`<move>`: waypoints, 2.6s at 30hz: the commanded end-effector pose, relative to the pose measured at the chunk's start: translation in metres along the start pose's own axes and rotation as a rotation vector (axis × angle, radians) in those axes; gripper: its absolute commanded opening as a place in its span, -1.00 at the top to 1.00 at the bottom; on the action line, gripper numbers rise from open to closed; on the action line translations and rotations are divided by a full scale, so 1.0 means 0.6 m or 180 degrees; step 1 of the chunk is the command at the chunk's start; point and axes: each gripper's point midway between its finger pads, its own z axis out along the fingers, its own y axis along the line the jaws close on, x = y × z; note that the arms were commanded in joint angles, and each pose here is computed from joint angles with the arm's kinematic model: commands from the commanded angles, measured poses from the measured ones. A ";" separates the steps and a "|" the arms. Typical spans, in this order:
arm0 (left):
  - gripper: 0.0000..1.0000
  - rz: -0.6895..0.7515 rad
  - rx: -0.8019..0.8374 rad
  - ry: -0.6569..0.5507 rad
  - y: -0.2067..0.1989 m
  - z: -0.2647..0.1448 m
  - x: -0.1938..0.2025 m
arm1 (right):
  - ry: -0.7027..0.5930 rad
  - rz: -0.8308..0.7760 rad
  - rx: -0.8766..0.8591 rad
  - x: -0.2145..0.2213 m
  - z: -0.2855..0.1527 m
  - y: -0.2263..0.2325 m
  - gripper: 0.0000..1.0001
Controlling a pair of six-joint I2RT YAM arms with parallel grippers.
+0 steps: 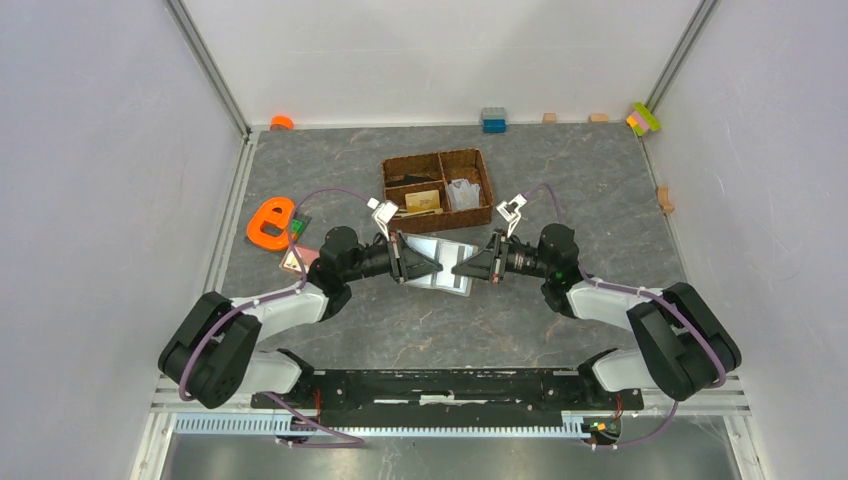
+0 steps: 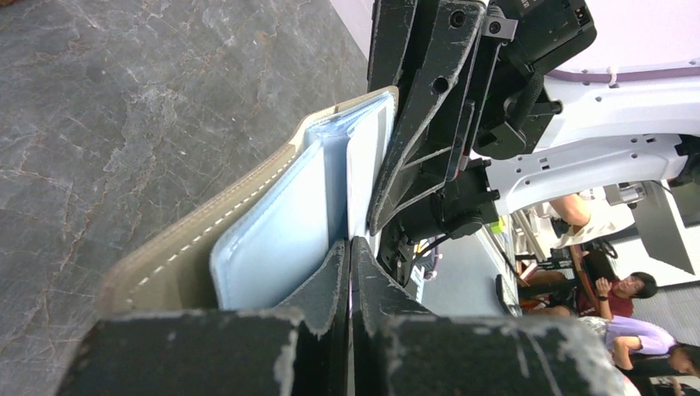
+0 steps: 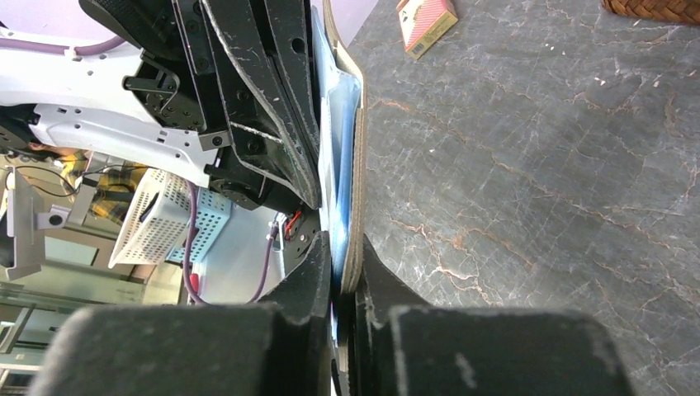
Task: Take the credit cards out of the card holder
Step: Remove the credit card from the card holder.
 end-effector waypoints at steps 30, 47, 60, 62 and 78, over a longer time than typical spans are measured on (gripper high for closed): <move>0.37 -0.0213 0.0512 0.0115 -0.036 0.015 -0.003 | -0.0112 -0.0012 -0.0430 -0.008 -0.004 0.045 1.00; 0.96 -0.0381 0.0505 -0.0170 -0.023 -0.008 -0.033 | -0.0211 -0.0065 -0.0288 -0.016 -0.016 0.030 0.55; 0.95 -0.0381 0.0409 -0.0290 -0.014 -0.021 -0.043 | -0.0313 -0.0023 -0.0206 -0.027 -0.029 0.020 1.00; 0.95 -0.0375 0.0410 -0.0291 -0.014 -0.021 -0.043 | -0.0314 -0.0021 -0.0209 -0.027 -0.029 0.020 1.00; 0.96 -0.0329 0.0513 -0.0091 -0.029 -0.003 -0.025 | -0.0263 0.0002 -0.0441 -0.020 -0.019 0.043 0.28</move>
